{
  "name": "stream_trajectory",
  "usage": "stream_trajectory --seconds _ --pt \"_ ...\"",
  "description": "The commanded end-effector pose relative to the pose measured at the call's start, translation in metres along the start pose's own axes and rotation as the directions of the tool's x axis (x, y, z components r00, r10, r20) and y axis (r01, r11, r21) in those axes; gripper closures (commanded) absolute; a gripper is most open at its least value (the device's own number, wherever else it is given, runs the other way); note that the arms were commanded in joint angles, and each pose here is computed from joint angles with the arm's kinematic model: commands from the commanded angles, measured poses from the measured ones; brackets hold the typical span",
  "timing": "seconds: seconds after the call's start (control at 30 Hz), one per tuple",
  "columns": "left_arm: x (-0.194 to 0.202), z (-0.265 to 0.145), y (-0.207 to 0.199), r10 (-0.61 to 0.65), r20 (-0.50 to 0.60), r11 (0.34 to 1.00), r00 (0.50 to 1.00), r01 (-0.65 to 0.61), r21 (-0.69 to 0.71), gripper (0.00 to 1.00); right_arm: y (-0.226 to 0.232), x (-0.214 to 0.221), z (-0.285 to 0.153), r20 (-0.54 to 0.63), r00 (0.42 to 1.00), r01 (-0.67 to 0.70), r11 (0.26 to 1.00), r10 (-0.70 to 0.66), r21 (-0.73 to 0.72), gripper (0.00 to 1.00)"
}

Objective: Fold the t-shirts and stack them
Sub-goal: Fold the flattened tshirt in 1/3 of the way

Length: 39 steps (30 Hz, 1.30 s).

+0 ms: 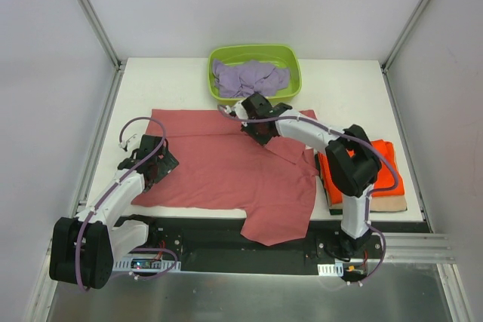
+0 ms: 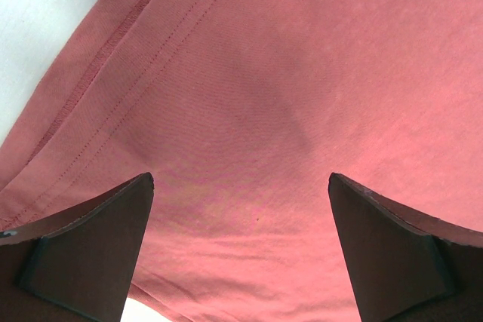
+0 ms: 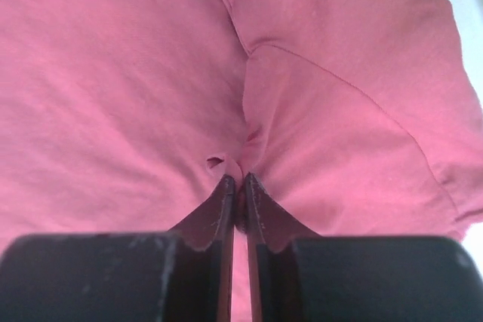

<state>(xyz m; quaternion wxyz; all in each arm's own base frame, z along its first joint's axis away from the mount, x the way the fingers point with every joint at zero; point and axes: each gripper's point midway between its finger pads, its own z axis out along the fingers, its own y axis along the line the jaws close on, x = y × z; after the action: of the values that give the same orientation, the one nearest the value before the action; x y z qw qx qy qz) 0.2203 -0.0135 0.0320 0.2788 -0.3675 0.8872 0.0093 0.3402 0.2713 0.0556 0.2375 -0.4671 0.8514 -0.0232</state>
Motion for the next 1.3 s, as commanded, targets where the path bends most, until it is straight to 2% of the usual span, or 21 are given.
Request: stream_trajectory --seconds 0.0,0.03,0.1,0.2,0.23,0.37,0.43,0.53,0.63,0.77,1.03,1.27 --pt "-0.007 -0.001 -0.001 0.008 0.031 1.000 0.999 -0.007 -0.013 0.01 0.009 -0.026 -0.035 0.071 0.978 -0.169 0.951 0.194 -0.258 0.86" --pt "-0.007 -0.001 -0.001 0.009 0.030 1.000 1.000 -0.009 -0.012 0.01 0.017 -0.027 -0.035 0.059 0.979 -0.166 0.932 0.195 -0.322 0.85" --pt "-0.007 -0.001 -0.001 0.009 0.030 1.000 1.000 -0.009 -0.012 0.01 0.017 -0.026 -0.026 0.048 0.980 -0.167 0.927 0.194 -0.336 0.81" --pt "-0.007 -0.001 -0.001 0.009 0.032 1.000 0.999 -0.009 -0.012 0.01 0.003 -0.021 -0.013 0.010 0.979 -0.198 0.950 0.206 -0.241 0.62" --pt "-0.008 -0.001 -0.001 0.009 0.033 1.000 0.999 -0.009 -0.013 0.01 -0.002 -0.021 -0.013 0.012 0.979 -0.197 0.956 0.204 -0.217 0.50" --pt "-0.007 -0.001 0.000 0.010 0.030 1.000 0.999 -0.009 -0.014 0.01 -0.013 -0.021 -0.033 0.087 0.972 -0.204 0.966 0.219 -0.157 0.34" --pt "-0.007 -0.001 -0.001 0.009 0.031 1.000 0.999 -0.009 -0.013 0.01 -0.026 -0.013 -0.047 0.114 0.962 -0.239 0.968 0.246 -0.074 0.27" --pt "-0.007 -0.001 -0.001 0.011 0.027 1.000 1.000 -0.011 -0.011 0.01 -0.040 0.019 -0.056 0.070 0.944 -0.326 0.943 0.321 0.063 0.26" --pt "-0.007 -0.002 -0.001 0.011 0.026 1.000 1.000 -0.011 -0.009 0.01 -0.038 0.067 -0.054 -0.026 0.897 -0.431 0.884 0.442 0.181 0.28" --pt "-0.006 -0.002 -0.002 0.010 0.024 1.000 1.000 -0.010 -0.005 0.01 -0.017 0.104 -0.045 -0.104 0.842 -0.505 0.841 0.529 0.194 0.35" --pt "-0.008 -0.001 0.000 0.010 0.035 1.000 0.999 -0.009 -0.018 0.01 -0.027 0.122 -0.027 -0.130 0.811 -0.521 0.806 0.570 0.281 0.47" --pt "-0.008 0.000 0.003 0.008 0.042 1.000 0.999 -0.006 -0.031 0.01 -0.021 0.127 -0.009 -0.154 0.778 -0.570 0.787 0.609 0.236 0.51"
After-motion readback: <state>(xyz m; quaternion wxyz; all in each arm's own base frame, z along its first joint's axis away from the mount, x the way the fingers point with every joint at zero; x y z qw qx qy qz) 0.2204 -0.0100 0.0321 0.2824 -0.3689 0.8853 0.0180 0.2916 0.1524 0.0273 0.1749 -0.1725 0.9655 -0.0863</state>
